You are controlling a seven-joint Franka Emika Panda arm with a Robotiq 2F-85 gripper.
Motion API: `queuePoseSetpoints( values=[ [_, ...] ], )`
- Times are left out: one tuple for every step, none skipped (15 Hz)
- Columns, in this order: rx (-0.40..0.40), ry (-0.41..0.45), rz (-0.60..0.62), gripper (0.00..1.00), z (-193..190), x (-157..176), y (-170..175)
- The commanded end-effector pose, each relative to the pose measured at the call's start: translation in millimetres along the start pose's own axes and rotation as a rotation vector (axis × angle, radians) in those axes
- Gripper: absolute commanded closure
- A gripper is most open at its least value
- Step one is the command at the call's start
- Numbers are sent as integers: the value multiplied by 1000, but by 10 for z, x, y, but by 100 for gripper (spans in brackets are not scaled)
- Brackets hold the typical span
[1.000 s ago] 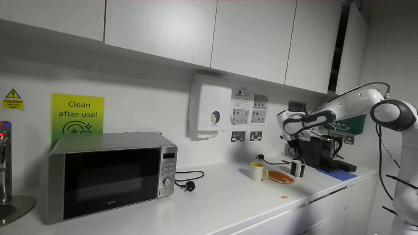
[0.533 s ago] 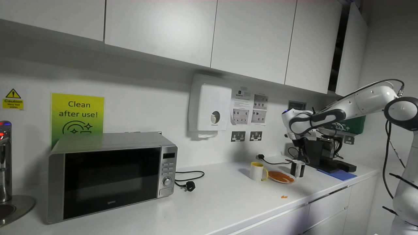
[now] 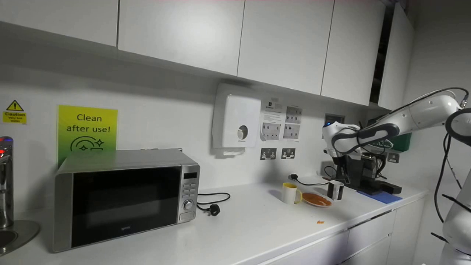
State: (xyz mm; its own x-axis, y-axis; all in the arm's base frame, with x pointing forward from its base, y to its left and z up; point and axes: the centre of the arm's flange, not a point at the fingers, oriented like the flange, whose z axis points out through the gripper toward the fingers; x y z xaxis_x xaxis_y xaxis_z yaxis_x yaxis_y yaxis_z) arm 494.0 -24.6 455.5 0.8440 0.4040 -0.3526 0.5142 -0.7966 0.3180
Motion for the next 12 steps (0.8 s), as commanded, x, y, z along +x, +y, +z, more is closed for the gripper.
queuePoseSetpoints(
  values=[
    [-42, 44, 8, 97, -40, -125, -70],
    [-44, 48, 7, 97, -55, -117, -74],
    [-47, 49, 5, 97, -69, -104, -80],
    [-48, 49, 3, 97, -89, -89, -89],
    [-49, 50, 0, 97, -105, -76, -101],
    [-49, 50, -6, 97, -125, -62, -119],
    [-51, 51, -11, 97, -150, -40, -141],
    [-56, 50, -17, 97, -171, -20, -168],
    [-61, 49, -24, 97, -193, 1, -194],
    [-66, 50, -29, 97, -218, 22, -222],
    [-71, 51, -36, 97, -243, 42, -248],
    [-76, 52, -42, 97, -270, 66, -273]
  ],
)
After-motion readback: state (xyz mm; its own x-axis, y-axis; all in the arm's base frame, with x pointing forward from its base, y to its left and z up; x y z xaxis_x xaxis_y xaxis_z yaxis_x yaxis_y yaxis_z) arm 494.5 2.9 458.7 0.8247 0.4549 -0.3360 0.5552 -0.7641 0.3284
